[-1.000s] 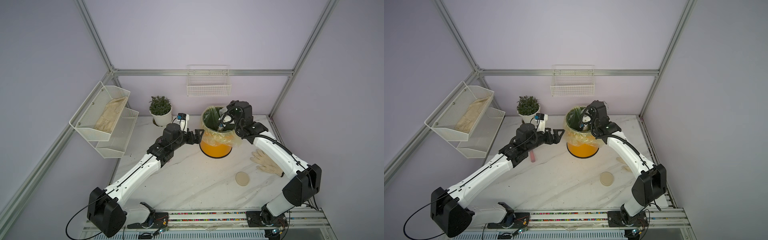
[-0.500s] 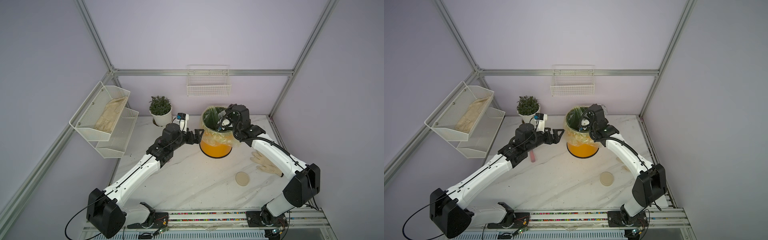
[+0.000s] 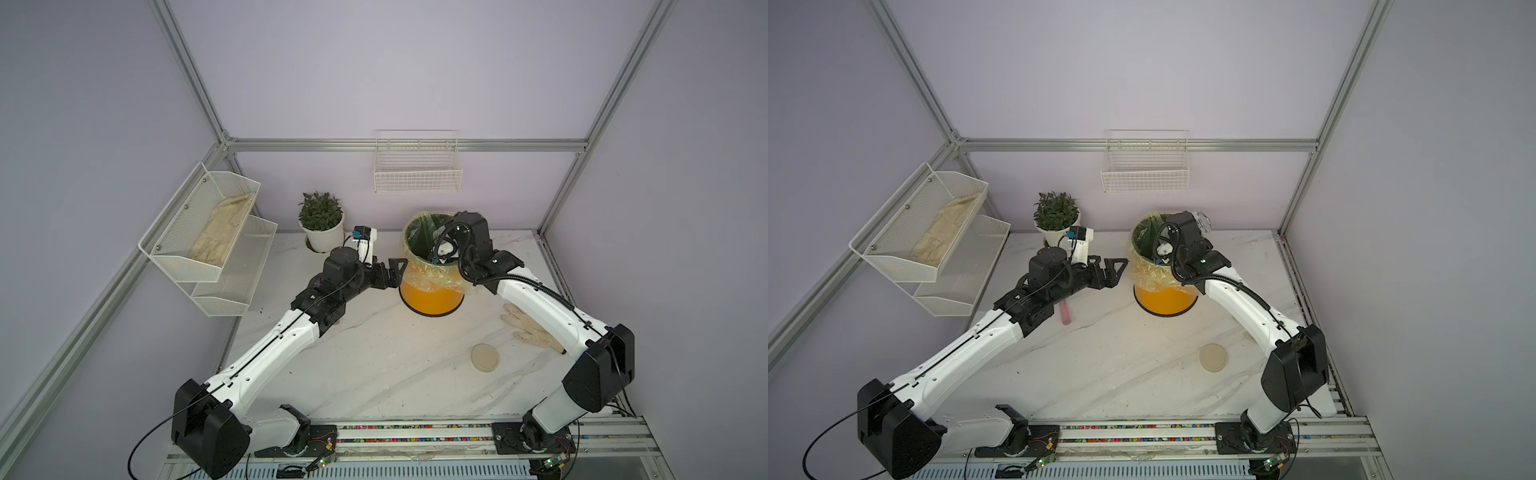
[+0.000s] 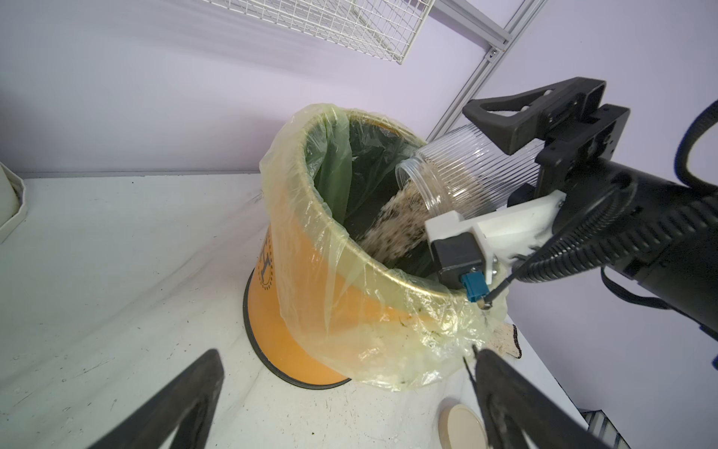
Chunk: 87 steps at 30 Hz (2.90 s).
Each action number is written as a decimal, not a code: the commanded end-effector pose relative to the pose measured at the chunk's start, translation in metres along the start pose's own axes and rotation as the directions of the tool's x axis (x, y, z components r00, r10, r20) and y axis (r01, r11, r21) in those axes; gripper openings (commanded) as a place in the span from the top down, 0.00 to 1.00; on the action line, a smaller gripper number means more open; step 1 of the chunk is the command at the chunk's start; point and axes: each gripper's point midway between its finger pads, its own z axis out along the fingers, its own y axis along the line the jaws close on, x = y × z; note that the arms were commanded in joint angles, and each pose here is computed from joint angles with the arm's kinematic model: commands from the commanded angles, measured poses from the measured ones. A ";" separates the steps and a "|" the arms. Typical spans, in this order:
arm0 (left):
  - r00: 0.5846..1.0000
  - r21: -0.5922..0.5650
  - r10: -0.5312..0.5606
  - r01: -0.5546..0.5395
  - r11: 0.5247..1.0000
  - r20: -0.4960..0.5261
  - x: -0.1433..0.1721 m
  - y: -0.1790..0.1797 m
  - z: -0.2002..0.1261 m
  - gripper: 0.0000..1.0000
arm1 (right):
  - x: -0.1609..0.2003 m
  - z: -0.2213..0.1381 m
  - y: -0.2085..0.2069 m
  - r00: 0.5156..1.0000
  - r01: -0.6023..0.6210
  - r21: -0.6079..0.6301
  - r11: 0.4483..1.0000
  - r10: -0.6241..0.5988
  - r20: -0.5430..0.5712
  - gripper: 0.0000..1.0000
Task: Empty expired oatmeal from jars
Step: Pour the expired oatmeal into the trash bin.
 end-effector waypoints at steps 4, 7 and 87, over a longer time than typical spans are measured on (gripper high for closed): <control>0.999 0.034 -0.011 0.010 0.999 0.047 -0.012 -0.008 -0.014 0.00 | 0.027 -0.008 -0.013 0.979 0.156 -0.063 0.986 -0.162 -0.120 0.98; 0.998 0.032 -0.005 0.003 0.999 0.055 -0.013 -0.008 -0.019 0.00 | 0.031 -0.012 -0.020 0.978 0.151 -0.064 0.986 -0.159 -0.138 0.98; 0.998 -0.056 0.022 -0.019 0.998 0.063 -0.007 0.007 -0.046 0.00 | 0.075 -0.016 -0.048 0.898 -0.439 -0.154 0.885 0.437 -0.048 0.97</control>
